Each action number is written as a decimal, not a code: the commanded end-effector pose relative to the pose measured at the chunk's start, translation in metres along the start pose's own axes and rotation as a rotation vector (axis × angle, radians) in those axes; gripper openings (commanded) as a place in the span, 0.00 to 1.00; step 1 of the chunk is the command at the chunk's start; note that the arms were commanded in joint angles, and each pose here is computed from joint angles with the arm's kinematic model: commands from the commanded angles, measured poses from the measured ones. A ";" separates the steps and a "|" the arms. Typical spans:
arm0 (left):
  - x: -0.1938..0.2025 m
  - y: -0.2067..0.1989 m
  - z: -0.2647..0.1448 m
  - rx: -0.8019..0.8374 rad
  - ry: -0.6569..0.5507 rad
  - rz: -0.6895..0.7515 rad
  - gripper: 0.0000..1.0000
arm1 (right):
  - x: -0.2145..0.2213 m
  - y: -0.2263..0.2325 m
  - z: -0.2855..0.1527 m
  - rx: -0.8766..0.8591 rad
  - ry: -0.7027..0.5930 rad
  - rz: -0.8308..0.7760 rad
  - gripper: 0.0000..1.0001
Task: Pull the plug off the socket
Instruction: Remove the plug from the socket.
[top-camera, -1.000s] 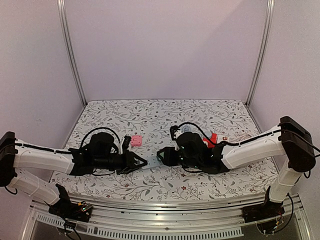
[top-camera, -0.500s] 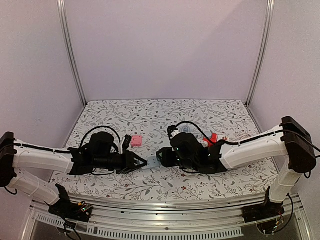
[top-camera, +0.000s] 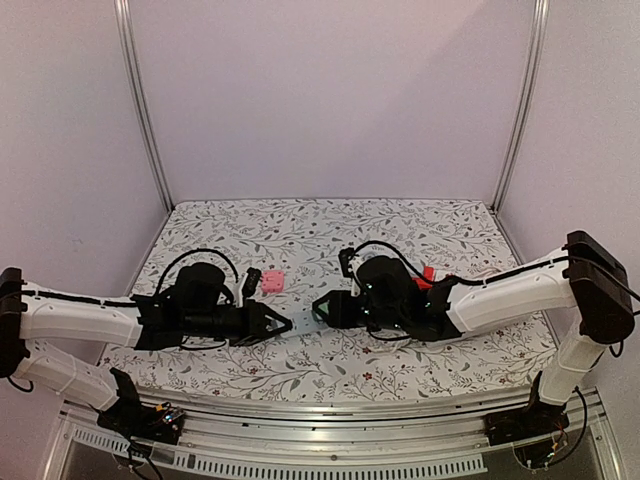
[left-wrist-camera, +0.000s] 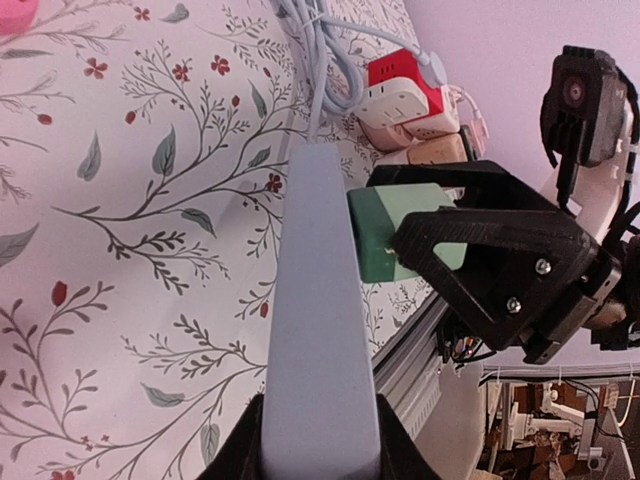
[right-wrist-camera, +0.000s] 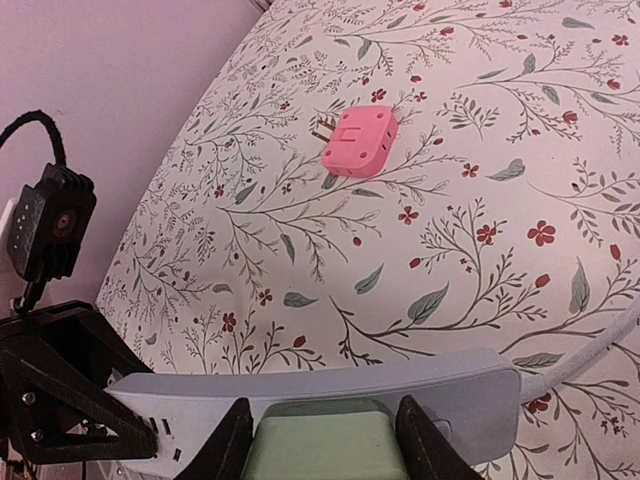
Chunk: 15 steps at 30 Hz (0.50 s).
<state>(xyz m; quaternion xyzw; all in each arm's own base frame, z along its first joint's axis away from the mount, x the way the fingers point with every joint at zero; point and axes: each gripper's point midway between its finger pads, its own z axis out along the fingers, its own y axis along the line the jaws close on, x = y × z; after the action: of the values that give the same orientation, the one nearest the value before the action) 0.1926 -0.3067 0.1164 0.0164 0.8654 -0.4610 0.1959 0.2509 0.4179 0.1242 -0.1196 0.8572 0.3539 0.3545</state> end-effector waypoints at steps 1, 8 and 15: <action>0.010 0.010 -0.002 -0.041 0.034 0.021 0.00 | -0.016 -0.008 -0.003 0.012 -0.046 0.062 0.00; 0.010 0.013 -0.001 -0.049 0.036 0.018 0.00 | -0.013 -0.004 -0.003 0.050 -0.046 0.021 0.00; 0.012 0.016 0.000 -0.060 0.041 0.011 0.00 | -0.009 0.004 -0.007 0.145 -0.044 -0.076 0.00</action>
<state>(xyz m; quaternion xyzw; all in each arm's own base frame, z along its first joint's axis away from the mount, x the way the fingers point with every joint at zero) 0.1916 -0.3062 0.1151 0.0202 0.8668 -0.4585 0.1949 0.2451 0.4194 0.1248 -0.1243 0.8644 0.3246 0.3633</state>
